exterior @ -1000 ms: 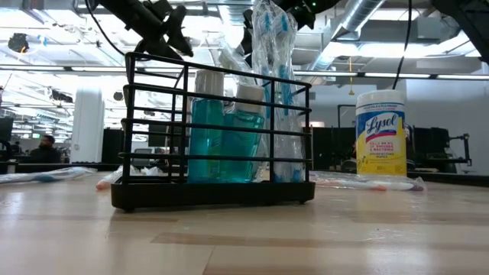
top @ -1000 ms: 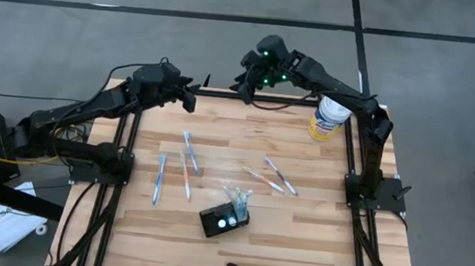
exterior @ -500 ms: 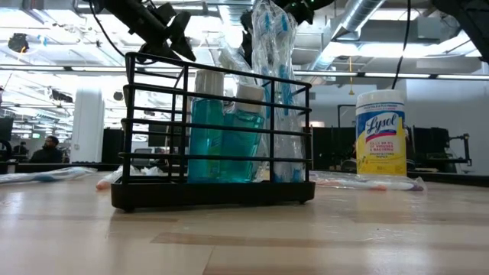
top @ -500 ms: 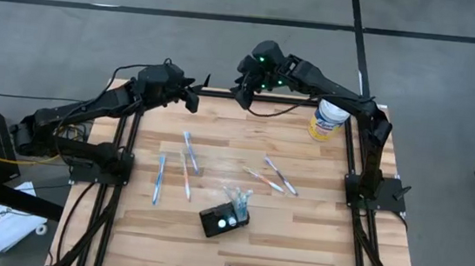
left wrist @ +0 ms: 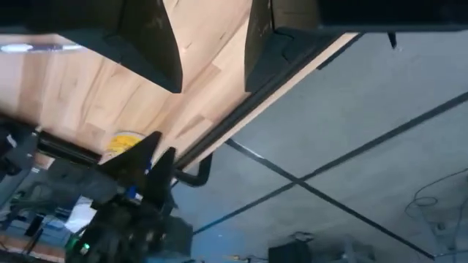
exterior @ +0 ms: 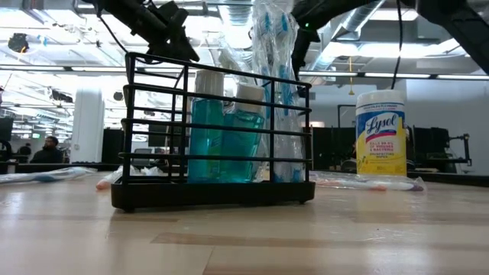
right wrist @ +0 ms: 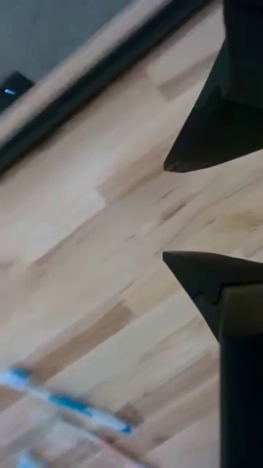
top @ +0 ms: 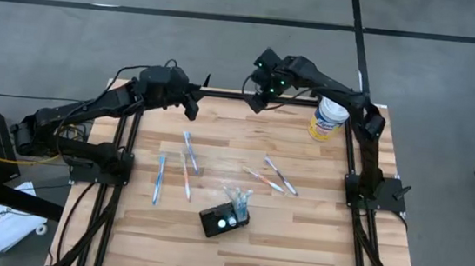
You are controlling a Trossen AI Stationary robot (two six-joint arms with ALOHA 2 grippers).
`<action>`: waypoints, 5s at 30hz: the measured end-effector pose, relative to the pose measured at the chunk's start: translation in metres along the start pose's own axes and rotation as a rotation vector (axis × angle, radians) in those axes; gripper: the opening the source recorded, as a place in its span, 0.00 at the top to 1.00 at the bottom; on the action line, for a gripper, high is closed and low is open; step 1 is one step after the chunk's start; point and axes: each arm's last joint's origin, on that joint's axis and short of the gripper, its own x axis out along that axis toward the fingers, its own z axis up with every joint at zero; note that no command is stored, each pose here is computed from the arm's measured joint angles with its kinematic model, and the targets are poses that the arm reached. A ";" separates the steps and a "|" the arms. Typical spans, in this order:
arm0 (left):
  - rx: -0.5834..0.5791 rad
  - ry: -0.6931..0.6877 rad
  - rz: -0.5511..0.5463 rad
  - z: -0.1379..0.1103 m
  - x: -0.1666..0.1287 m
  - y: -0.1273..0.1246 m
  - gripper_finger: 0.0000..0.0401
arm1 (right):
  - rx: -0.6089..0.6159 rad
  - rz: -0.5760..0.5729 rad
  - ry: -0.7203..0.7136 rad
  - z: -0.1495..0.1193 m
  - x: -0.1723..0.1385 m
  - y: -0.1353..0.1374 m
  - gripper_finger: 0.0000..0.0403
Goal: Pick & Place toothbrushing station
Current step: Put the blue toothbrush into the mesh organizer
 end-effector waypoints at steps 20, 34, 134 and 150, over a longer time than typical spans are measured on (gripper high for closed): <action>-0.205 0.340 0.077 -0.091 0.024 0.030 0.59 | 0.053 0.005 0.223 -0.030 0.035 0.003 0.52; -0.545 0.395 0.084 -0.129 0.029 0.041 0.59 | 0.092 0.103 0.053 -0.014 0.026 -0.001 0.51; -0.765 0.649 0.058 -0.155 0.040 0.022 0.49 | -0.012 0.209 -0.037 0.003 0.000 -0.006 0.51; -0.789 0.762 0.157 -0.169 0.043 0.027 0.49 | -0.033 0.230 -0.049 0.004 -0.002 -0.014 0.52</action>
